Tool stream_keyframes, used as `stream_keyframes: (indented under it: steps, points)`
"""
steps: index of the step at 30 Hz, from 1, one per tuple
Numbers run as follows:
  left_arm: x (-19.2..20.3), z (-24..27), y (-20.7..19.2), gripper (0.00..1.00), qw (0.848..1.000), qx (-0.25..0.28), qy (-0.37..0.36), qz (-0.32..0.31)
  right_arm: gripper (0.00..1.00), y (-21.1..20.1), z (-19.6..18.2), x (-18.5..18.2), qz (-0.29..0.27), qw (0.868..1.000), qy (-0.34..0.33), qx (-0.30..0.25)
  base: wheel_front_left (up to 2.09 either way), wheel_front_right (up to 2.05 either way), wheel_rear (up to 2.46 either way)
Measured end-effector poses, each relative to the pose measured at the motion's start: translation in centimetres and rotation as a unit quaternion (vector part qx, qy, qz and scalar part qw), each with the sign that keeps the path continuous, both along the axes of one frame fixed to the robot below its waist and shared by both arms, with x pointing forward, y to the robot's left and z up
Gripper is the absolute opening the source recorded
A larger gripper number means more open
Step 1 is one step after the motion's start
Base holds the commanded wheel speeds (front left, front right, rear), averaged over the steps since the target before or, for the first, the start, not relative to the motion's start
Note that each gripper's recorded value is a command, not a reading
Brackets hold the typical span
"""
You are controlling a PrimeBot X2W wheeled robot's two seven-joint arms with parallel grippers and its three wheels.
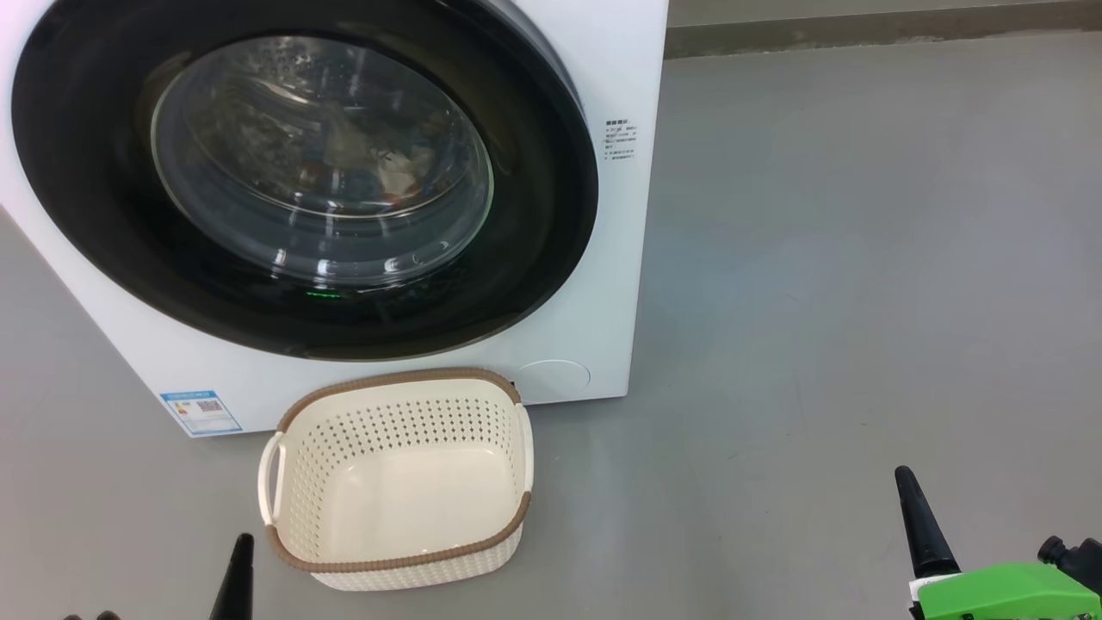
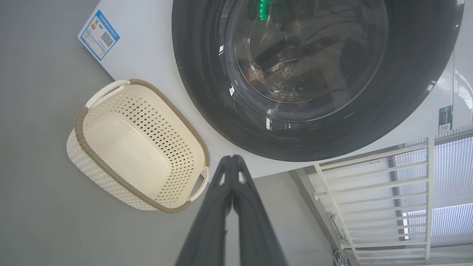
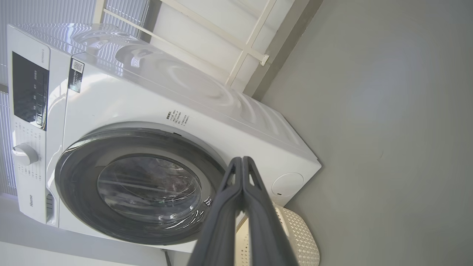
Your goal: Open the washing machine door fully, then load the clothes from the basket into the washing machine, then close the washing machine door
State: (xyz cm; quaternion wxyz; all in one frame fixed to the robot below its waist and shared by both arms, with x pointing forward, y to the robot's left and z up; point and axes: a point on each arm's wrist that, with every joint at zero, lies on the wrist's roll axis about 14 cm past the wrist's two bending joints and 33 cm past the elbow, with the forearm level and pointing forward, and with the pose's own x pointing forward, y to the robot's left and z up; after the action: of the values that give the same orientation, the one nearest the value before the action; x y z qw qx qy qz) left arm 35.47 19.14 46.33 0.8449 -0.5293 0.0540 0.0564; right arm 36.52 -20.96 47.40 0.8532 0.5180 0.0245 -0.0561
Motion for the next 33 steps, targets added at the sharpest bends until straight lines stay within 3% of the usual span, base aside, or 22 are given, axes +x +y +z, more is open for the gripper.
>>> stream_keyframes:
  steps: [14,33]
  points:
    - [0.9,0.7,-0.2,0.00,0.997,-0.079,-0.013,0.000,0.00,-0.1,0.0,0.2,-0.005,0.997,-0.002,0.080,0.00,0.00,0.00]
    - [1.8,1.5,-0.6,0.00,0.983,-0.183,-0.029,-0.003,0.00,0.2,0.3,0.6,-0.003,0.981,-0.014,0.191,0.00,0.00,0.00]
